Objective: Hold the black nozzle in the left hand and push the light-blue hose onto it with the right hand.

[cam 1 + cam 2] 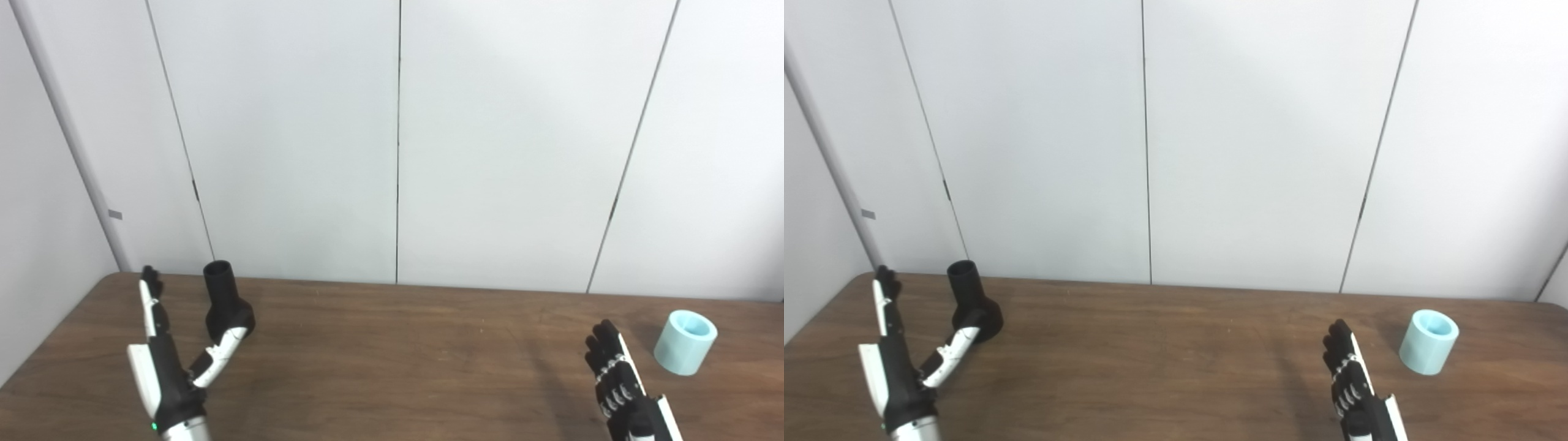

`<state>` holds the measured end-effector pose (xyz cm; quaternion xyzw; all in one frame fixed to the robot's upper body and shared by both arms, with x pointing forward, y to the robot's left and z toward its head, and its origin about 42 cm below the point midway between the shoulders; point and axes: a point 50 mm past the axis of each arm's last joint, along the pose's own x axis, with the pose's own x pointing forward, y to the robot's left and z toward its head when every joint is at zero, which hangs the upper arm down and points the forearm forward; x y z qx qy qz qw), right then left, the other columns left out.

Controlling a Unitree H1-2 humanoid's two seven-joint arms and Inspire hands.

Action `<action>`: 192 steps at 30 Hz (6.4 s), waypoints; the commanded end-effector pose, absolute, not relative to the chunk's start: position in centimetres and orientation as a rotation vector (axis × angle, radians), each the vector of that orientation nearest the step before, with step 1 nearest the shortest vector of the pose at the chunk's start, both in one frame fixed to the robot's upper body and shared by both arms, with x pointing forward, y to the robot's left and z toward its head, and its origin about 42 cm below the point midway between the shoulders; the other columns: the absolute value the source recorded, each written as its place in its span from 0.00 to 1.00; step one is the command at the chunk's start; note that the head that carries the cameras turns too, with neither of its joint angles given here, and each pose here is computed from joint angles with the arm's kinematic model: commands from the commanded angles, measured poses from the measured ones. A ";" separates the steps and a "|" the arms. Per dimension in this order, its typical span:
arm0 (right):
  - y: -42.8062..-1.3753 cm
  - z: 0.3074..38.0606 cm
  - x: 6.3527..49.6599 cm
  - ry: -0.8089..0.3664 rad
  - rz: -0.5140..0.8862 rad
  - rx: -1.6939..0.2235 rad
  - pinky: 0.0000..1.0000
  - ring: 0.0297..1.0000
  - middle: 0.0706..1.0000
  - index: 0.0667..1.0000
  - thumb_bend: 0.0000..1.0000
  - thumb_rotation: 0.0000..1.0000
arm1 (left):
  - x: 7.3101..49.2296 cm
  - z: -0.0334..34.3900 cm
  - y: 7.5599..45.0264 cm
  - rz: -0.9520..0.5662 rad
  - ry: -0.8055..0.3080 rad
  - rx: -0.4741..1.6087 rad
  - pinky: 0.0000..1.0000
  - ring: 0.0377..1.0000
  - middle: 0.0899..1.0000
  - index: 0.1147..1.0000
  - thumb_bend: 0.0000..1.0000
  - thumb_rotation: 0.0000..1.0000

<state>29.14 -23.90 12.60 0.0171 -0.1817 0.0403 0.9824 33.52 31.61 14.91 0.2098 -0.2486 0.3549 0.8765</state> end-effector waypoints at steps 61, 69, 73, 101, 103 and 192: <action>-22.9 7.3 25.4 -0.144 0.036 0.014 1.00 1.00 1.00 1.00 0.74 0.95 | 44.9 16.7 42.3 0.172 0.048 0.753 1.00 0.97 0.90 0.72 1.00 0.45; -22.7 7.5 25.3 -0.140 0.034 0.017 1.00 1.00 1.00 1.00 0.74 0.95 | 45.3 16.3 41.5 0.141 0.061 0.792 1.00 0.98 0.90 0.70 1.00 0.50; -22.5 7.6 25.2 -0.139 0.034 0.019 1.00 1.00 1.00 1.00 0.74 0.95 | 45.7 16.2 41.0 0.126 0.073 0.784 1.00 0.98 0.90 0.71 1.00 0.51; -22.1 7.9 25.2 -0.137 0.027 0.025 1.00 1.00 1.00 1.00 0.72 0.96 | 47.7 15.2 38.1 0.125 0.062 0.711 0.58 0.60 0.59 0.65 0.82 0.29; -22.1 7.9 25.2 -0.137 0.027 0.024 1.00 1.00 1.00 1.00 0.72 0.96 | 47.7 15.0 37.9 0.137 0.060 0.690 0.48 0.52 0.54 0.60 0.74 0.20; -32.3 31.0 31.6 -0.481 -0.251 -0.682 0.59 0.67 0.69 0.76 0.76 0.62 | 32.5 7.9 12.1 -0.800 0.006 0.784 0.13 0.17 0.19 0.40 0.51 0.09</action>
